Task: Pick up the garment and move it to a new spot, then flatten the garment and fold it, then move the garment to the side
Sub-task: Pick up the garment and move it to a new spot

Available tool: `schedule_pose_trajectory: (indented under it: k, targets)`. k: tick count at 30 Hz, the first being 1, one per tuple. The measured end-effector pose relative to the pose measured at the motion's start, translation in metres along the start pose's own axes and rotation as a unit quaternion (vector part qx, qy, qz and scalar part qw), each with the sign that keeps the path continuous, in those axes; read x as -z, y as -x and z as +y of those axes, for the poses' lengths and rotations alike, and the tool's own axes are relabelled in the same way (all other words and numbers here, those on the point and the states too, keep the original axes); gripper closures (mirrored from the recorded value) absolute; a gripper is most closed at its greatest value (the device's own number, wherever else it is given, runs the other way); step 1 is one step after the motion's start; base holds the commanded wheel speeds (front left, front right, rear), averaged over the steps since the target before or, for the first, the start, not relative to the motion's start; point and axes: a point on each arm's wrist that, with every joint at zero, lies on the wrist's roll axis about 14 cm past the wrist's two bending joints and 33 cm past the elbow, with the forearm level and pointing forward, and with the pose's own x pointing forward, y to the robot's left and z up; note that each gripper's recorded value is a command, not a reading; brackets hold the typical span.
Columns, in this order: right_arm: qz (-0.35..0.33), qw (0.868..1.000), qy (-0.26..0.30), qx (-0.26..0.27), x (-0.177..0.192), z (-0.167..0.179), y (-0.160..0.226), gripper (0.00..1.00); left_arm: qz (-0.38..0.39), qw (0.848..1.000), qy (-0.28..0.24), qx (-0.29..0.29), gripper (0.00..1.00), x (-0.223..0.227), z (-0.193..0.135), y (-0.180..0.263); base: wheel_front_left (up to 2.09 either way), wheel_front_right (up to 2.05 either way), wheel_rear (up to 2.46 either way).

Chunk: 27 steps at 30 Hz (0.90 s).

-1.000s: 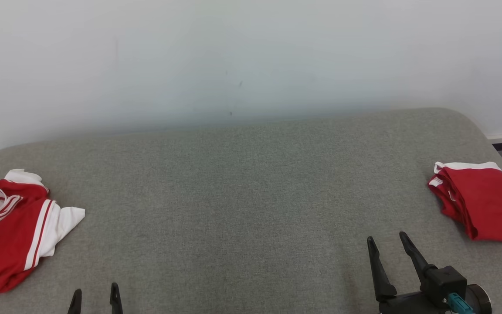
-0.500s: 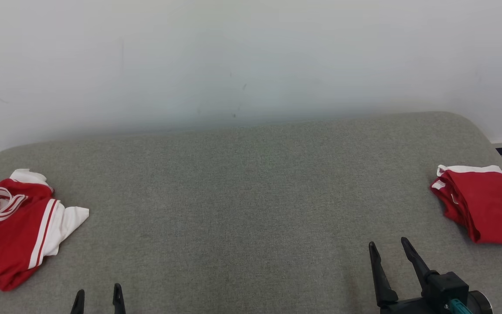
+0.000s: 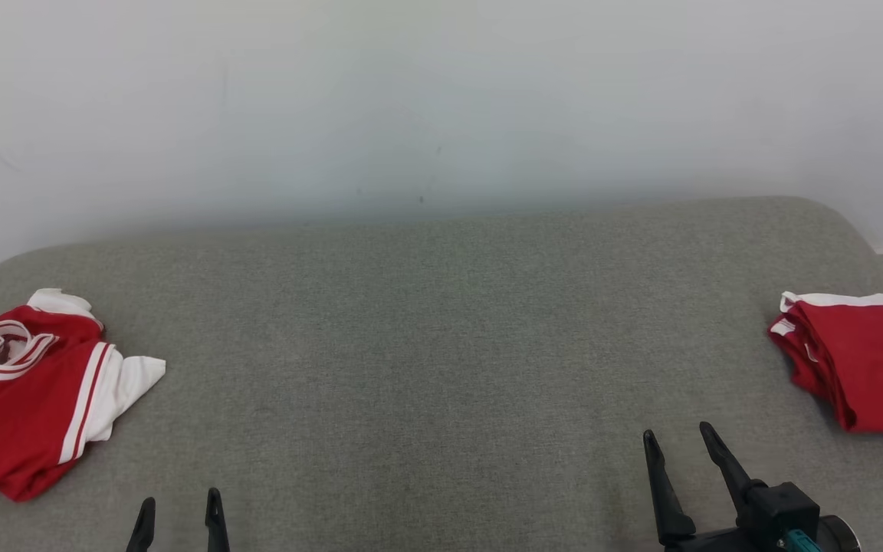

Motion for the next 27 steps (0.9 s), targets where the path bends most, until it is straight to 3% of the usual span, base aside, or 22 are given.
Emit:
schedule_pose_trajectory:
  k: [9,27]
  targets:
    - [0.008,0.999,-0.007,-0.043,0.006,0.028,-0.01,0.0,-0.012,0.999,-0.002,-0.041,0.0,-0.008,0.024,0.012,0.0,0.0,0.0]
    - [0.017,0.983,-0.023,-0.181,0.007,0.121,-0.033,0.0,-0.016,0.982,-0.02,-0.186,0.0,-0.012,0.116,0.08,0.0,0.0,0.0]
